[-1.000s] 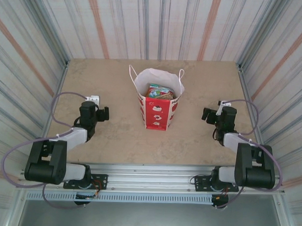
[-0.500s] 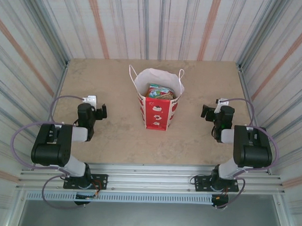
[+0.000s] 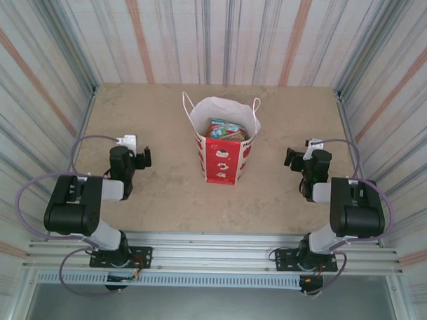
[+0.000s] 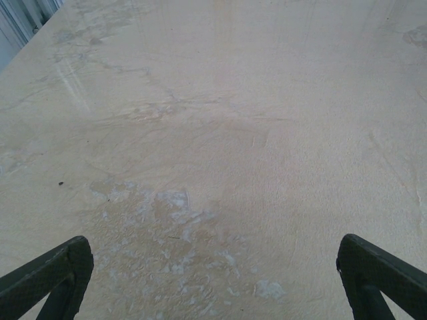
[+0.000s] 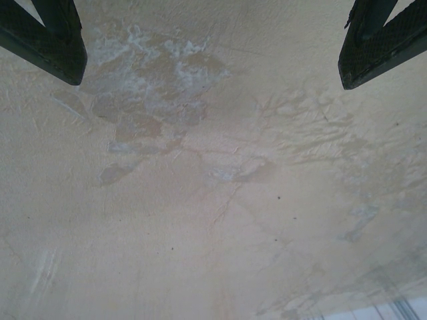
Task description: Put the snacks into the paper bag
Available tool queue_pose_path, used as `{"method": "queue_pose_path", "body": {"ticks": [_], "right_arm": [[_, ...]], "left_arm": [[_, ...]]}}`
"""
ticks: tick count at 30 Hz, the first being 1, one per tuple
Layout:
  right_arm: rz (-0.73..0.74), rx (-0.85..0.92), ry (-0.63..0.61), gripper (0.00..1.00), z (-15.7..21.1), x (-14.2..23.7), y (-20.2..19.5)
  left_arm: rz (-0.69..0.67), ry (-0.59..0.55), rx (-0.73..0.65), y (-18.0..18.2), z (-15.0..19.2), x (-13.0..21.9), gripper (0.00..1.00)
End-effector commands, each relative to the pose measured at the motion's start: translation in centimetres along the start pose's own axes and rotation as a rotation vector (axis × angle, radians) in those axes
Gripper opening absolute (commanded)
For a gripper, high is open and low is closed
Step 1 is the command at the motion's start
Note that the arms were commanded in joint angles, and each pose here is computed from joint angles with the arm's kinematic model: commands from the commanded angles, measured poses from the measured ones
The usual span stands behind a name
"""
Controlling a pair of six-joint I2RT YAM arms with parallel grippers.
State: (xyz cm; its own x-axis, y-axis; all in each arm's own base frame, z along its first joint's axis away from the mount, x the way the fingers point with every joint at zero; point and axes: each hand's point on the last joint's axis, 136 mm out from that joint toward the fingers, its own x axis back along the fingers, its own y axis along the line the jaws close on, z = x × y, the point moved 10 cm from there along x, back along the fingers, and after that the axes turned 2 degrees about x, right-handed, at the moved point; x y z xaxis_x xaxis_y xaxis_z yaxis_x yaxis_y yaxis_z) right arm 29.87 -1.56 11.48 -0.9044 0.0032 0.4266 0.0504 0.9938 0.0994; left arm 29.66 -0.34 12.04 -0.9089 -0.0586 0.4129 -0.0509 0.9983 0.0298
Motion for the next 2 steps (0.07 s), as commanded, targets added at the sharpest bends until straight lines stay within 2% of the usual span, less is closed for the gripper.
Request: {"method": "queue_pose_path", "body": {"ticks": [1, 2], "right_arm": [[-0.009, 0.027, -0.034, 0.99, -0.76, -0.09, 0.18], [-0.009, 0.028, -0.034, 0.99, -0.77, -0.08, 0.20]], "left_arm": [[-0.001, -0.044, -0.009, -0.08, -1.01, 0.03, 0.99], [0.000, -0.043, -0.010, -0.13, -1.03, 0.01, 0.99]]}}
